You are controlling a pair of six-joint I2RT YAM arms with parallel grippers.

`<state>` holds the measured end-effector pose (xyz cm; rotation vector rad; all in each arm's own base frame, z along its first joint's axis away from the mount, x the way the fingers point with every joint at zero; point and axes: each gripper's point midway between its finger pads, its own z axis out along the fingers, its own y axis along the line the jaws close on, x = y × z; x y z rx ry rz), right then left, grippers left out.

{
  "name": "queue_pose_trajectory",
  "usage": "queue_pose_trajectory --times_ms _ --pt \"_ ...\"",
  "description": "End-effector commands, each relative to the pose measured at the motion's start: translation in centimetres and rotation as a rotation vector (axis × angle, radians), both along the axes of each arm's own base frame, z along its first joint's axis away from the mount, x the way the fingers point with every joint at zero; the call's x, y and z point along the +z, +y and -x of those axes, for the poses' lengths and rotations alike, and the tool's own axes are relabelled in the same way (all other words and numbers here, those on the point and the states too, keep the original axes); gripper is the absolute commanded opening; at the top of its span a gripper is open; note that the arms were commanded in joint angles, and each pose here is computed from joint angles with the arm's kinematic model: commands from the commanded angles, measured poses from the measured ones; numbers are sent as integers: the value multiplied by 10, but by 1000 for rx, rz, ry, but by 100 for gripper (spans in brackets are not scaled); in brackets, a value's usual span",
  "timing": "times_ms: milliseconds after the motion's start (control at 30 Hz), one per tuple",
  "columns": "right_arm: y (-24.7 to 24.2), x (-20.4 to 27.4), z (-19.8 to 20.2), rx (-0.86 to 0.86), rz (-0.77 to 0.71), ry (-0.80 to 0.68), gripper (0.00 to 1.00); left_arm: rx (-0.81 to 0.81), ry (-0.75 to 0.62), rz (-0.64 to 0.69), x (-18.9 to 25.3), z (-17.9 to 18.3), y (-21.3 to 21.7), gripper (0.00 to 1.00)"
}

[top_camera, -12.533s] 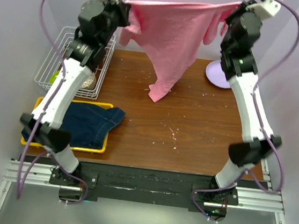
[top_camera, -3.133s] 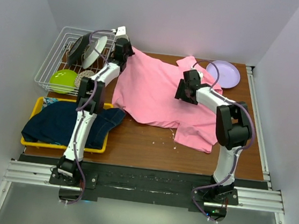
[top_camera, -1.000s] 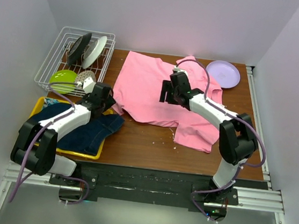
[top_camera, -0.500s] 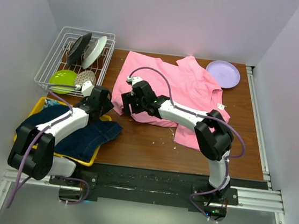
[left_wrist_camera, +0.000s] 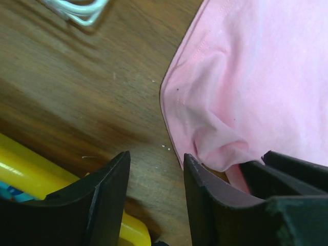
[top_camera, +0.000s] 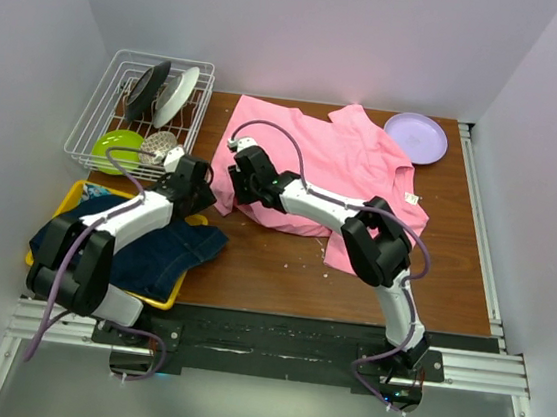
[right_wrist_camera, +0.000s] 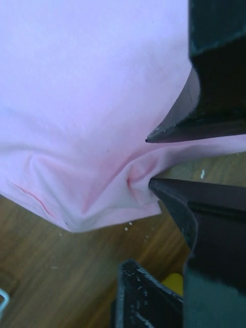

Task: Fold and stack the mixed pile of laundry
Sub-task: Fold the T-shirt at the center of the board.

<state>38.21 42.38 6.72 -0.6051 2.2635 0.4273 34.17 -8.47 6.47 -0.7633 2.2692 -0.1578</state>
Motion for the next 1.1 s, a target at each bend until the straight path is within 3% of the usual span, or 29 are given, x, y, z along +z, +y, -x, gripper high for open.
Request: queue_pose_trajectory --times_ms 0,233,667,933,1067 --pt "-1 26 -31 -101 -41 -62 28 -95 22 -2 1 -11 -13 49" --pt "-17 10 -55 -198 -108 19 11 -135 42 -7 -5 -21 -25 45" --pt "-31 -15 -66 -233 -146 96 8 -216 17 80 -12 -30 -76 45" --pt "-32 -22 -65 -233 -147 108 8 -187 -64 144 -2 -41 -89 44" --pt "-32 -24 -66 -234 -144 112 8 -151 -27 141 -12 -42 -88 44"
